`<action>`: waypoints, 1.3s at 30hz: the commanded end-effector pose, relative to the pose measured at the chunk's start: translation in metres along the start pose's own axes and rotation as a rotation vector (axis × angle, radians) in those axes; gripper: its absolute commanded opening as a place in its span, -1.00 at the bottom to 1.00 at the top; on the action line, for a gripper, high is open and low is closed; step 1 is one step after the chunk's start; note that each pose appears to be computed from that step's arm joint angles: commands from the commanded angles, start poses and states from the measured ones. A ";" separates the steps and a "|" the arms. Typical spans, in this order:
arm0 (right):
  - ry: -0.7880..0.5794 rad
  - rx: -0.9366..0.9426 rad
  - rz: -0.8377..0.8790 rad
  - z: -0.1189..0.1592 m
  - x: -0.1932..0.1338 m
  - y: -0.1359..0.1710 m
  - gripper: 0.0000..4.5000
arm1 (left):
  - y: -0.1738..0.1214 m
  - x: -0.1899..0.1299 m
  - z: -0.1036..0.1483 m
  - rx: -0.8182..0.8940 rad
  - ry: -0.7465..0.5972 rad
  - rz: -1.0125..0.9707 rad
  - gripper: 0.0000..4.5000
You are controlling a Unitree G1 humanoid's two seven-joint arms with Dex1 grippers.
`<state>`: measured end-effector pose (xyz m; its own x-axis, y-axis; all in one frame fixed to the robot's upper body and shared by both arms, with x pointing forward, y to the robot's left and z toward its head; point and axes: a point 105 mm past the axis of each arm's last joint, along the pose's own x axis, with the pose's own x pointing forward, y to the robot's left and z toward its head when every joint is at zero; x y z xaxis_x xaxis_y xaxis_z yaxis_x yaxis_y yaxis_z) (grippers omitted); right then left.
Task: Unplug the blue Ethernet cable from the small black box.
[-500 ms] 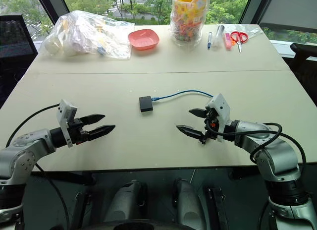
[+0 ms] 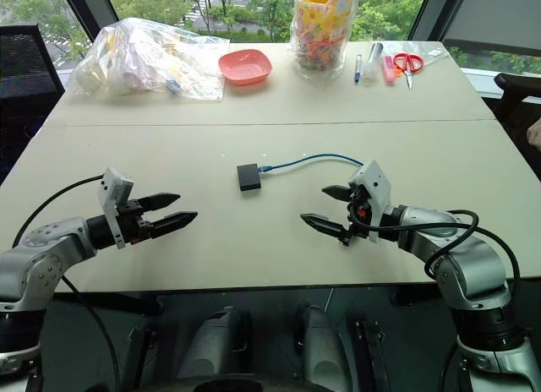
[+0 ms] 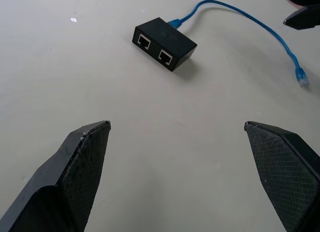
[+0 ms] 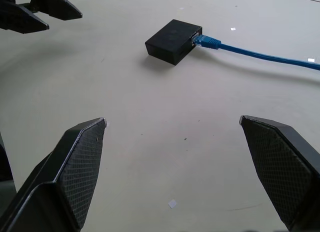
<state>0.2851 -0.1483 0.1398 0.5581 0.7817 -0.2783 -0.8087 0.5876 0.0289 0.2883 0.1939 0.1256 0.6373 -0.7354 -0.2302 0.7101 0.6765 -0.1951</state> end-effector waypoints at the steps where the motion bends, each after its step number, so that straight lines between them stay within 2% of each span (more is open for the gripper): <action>1: -0.041 -0.057 0.014 0.015 0.006 -0.003 1.00 | 0.010 -0.004 0.020 0.117 -0.003 0.010 0.98; 5: -0.047 -0.114 0.047 0.027 0.029 -0.020 1.00 | 0.022 -0.007 0.048 0.168 0.016 -0.051 0.98; 9: -0.042 -0.187 0.082 0.042 0.057 -0.042 1.00 | 0.019 -0.011 0.055 0.213 0.097 -0.152 0.98; 14: -0.004 -0.245 0.111 0.050 0.095 -0.064 1.00 | 0.024 -0.004 0.065 0.239 0.076 -0.150 0.98; 19: 0.088 -0.260 0.143 0.044 0.136 -0.064 1.00 | 0.014 0.002 0.058 0.220 0.033 -0.147 0.98; 24: 0.222 -0.282 0.077 0.020 0.165 -0.057 1.00 | 0.006 0.000 0.044 0.178 -0.004 -0.085 0.98; 27: 0.277 -0.308 0.073 0.010 0.171 -0.052 0.62 | 0.004 -0.003 0.040 0.171 -0.010 -0.049 1.00; 30: 0.336 -0.373 0.131 0.002 0.175 -0.043 0.00 | 0.006 -0.012 0.039 0.164 -0.016 -0.001 1.00; 31: 0.333 -0.383 0.144 0.004 0.176 -0.041 -0.29 | 0.007 -0.014 0.039 0.162 -0.017 0.009 1.00; 34: 0.282 -0.406 0.163 0.016 0.180 -0.036 -0.96 | 0.012 -0.015 0.037 0.161 -0.011 0.031 1.00; 37: 0.237 -0.553 0.103 0.035 0.178 -0.045 -0.98 | 0.022 -0.011 0.038 0.175 -0.003 0.040 1.00; 39: 0.207 -0.728 0.044 0.052 0.174 -0.054 -0.98 | 0.031 -0.007 0.045 0.175 -0.021 0.042 1.00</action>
<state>0.4256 -0.0300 0.1144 0.4670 0.7151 -0.5202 -0.8651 0.2476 -0.4363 0.3136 0.2146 0.1529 0.6624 -0.7104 -0.2378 0.7192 0.6919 -0.0636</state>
